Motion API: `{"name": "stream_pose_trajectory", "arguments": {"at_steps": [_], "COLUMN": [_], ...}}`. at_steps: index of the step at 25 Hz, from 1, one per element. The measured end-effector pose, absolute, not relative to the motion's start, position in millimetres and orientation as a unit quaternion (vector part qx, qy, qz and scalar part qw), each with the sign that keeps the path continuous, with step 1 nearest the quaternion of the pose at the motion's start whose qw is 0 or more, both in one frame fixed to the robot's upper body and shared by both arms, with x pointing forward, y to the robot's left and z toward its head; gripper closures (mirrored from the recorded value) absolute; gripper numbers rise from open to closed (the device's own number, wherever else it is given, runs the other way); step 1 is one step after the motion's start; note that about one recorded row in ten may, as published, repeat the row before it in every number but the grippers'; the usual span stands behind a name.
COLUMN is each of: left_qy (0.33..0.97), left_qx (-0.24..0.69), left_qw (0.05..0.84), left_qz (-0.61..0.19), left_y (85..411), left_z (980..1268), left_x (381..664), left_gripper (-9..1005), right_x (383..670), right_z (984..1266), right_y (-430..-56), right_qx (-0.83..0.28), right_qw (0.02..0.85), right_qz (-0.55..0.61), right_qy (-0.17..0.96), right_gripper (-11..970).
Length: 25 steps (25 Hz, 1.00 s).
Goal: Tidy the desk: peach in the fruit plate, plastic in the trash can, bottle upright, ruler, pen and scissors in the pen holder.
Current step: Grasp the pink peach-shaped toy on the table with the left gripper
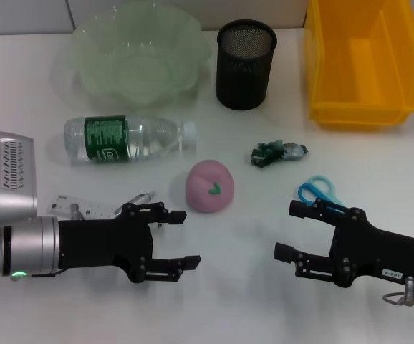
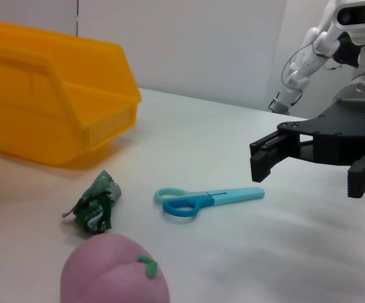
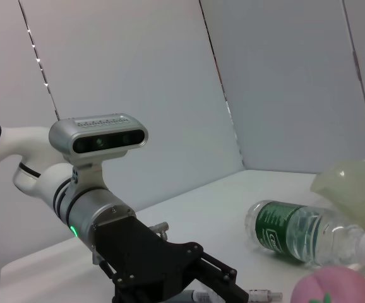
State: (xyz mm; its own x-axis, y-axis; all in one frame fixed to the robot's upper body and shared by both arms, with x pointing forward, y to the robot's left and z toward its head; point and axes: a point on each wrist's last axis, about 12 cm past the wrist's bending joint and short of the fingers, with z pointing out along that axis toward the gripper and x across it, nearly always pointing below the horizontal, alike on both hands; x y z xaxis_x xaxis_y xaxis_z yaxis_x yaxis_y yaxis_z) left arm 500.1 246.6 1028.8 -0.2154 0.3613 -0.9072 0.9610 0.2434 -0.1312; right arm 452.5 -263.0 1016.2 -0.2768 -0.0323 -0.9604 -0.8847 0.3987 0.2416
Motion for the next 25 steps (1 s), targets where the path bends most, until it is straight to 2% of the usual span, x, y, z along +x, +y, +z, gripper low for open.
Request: {"name": "stream_pose_trajectory", "arguments": {"at_steps": [15,21,25], "left_qy": [0.672,0.647,0.641], "left_qx": [0.475,0.444,0.436], "left_qw": [0.421,0.495,0.51], "left_qz": [-0.381,-0.373,-0.372], "left_y": [246,243,240], "left_z": [1034,1044,1048], "left_x": [503,511,517], "left_gripper": [202,202,201], "right_x": [453,452,451], "right_z": [1012,1012,1011], "right_y": [-262,-262,-262], "right_qx": [-0.34,-0.337,-0.334], "right_qw": [0.493,0.5,0.502], "right_qz": [0.42,0.416,0.417], "right_qy": [0.682,0.68,0.68], "right_gripper": [142,142,143]}}
